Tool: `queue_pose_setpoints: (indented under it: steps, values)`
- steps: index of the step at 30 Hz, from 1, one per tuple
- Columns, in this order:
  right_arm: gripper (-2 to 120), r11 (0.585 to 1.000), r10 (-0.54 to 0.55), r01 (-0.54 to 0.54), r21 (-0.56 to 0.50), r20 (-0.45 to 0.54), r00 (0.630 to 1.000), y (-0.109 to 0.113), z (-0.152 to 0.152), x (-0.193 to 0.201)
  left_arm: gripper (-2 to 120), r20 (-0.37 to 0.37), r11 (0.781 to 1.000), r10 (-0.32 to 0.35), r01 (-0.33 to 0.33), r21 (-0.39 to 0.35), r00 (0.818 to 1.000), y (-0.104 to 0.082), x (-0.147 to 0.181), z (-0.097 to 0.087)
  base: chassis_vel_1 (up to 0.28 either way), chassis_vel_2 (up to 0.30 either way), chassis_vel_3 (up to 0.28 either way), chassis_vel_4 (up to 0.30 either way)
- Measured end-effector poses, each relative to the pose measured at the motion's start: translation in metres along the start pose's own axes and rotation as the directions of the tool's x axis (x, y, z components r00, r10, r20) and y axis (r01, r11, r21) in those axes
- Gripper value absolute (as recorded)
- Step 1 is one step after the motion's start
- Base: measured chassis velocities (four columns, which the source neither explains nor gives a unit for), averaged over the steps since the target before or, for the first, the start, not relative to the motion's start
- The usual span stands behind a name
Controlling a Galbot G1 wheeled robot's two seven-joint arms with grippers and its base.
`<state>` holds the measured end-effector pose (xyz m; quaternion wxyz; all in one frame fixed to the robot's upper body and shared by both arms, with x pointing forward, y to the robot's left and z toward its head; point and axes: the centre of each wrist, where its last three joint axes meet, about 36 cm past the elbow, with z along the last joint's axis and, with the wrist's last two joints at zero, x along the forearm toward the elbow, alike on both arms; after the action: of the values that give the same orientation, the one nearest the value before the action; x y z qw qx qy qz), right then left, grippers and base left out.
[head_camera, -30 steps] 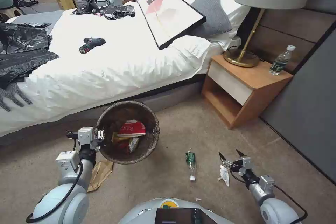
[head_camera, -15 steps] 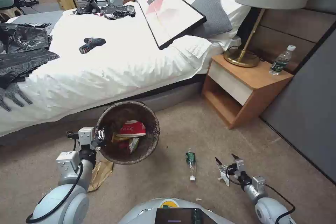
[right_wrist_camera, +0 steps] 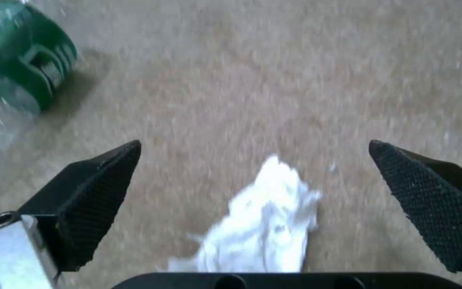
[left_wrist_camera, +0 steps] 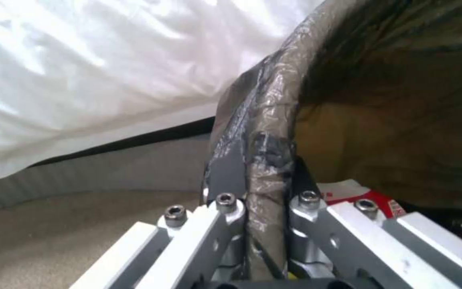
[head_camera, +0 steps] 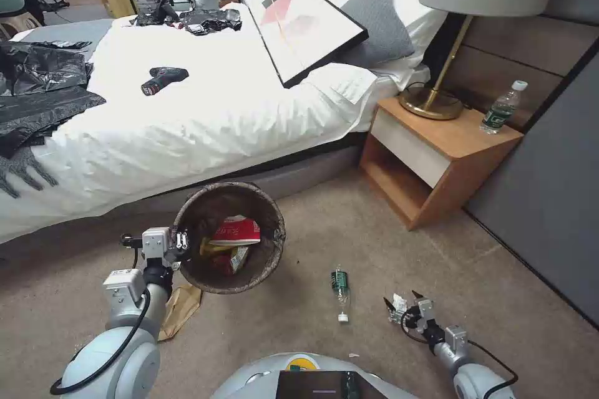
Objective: Pick up the trash bin, then pick up the garbage from the floor and place it into the trash bin.
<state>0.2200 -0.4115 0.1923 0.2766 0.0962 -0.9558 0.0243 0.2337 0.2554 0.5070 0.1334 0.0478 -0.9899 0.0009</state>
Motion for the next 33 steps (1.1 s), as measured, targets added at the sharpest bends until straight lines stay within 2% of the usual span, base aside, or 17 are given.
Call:
queue_pose_setpoints:
  steps: [8, 26, 33]
  values:
    - [100, 1.0, 0.009, -0.009, -0.012, -0.037, 0.999, -0.003, 0.016, -0.005, 3, -0.001, 1.0, -0.002, 0.002, -0.002, 1.0, 0.001, -0.001, 0.001, 0.0, 0.0, 0.0, 0.0]
    - [100, 1.0, 0.012, -0.013, -0.011, -0.06, 0.998, -0.001, 0.024, -0.028, 3, -0.003, 1.0, -0.004, 0.004, -0.002, 1.0, 0.002, -0.001, 0.001, 0.0, 0.0, 0.0, 0.0]
    - [83, 1.0, 0.016, -0.017, -0.013, -0.067, 0.998, -0.001, 0.029, -0.028, 3, -0.002, 1.0, -0.004, 0.004, -0.002, 1.0, 0.002, -0.001, 0.001, 0.0, 0.0, 0.0, 0.0]
